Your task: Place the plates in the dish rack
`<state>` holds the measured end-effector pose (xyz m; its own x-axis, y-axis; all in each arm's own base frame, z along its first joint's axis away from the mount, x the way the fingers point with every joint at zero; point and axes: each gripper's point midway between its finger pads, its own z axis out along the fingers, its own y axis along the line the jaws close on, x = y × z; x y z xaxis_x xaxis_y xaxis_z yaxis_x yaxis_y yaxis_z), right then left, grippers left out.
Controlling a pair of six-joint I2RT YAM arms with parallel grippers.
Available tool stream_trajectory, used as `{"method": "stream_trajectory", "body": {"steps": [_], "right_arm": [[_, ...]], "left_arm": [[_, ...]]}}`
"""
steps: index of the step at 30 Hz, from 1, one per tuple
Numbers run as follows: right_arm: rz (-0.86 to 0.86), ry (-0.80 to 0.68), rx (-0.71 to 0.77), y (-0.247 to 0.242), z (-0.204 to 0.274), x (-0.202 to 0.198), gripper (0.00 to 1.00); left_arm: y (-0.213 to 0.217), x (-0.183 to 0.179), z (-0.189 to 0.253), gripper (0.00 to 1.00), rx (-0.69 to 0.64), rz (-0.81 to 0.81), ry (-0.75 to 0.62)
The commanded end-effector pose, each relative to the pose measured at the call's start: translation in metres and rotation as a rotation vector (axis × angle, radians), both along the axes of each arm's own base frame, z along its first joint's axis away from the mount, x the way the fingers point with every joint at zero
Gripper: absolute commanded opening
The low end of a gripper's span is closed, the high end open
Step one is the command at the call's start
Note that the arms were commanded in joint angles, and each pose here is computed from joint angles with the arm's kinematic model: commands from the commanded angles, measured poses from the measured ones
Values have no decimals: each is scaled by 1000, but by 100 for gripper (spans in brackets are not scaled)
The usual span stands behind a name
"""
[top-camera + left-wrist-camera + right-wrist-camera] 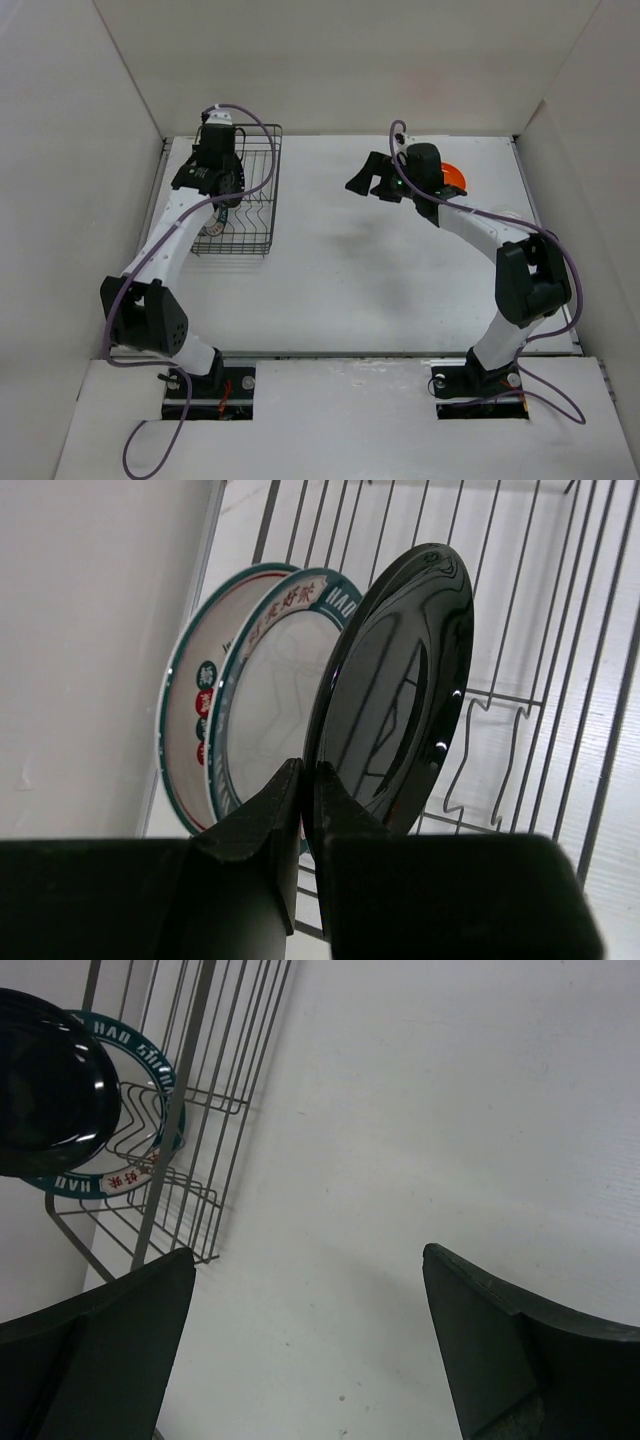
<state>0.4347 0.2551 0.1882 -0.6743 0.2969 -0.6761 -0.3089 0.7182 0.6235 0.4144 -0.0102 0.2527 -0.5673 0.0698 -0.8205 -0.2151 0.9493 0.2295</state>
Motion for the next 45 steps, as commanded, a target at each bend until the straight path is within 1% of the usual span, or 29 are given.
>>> {"method": "stream_trajectory", "body": {"steps": [1,5,8,9,13,16,22,24,32,34,41,42,44,45], "right_arm": [[2,-4,-12,-6,-5,0,100],[-7,5,-15,-10,-9,0,100],[-4,8,-24,-11,-13,-1,100],[-4,8,-24,-11,-13,-1,100],[-5,9,-20,-14,-13,0,100],[-5,9,-20,-14,-13,0,100],[4,29,-23,-13,-22,0,100],[12,30,-19,-12,-21,-1,100],[12,30,-19,-12,-21,-1,100],[22,32,-15,-10,-21,-3,100],[16,17,-18,-15,-17,-1,100],[16,17,-18,-15,-17,-1,100],[-7,14,-29,-18,-18,2,100],[-29,13,-34,-24,-18,6,100]], "left_arm": [[6,11,23,0,-13,68,-92],[3,15,13,0,-23,63,-72],[6,15,16,0,-14,80,-84],[7,16,8,0,-4,87,-66],[8,13,1,0,1,87,-48],[7,15,2,0,-2,87,-58],[16,13,8,0,54,103,-68],[17,12,1,0,75,92,-49],[16,10,-15,0,75,82,-22],[18,8,-26,0,88,90,-1],[16,10,-36,0,81,77,11],[16,10,-36,4,81,77,11],[13,9,-38,20,75,65,22],[10,8,-39,25,60,45,23]]}}
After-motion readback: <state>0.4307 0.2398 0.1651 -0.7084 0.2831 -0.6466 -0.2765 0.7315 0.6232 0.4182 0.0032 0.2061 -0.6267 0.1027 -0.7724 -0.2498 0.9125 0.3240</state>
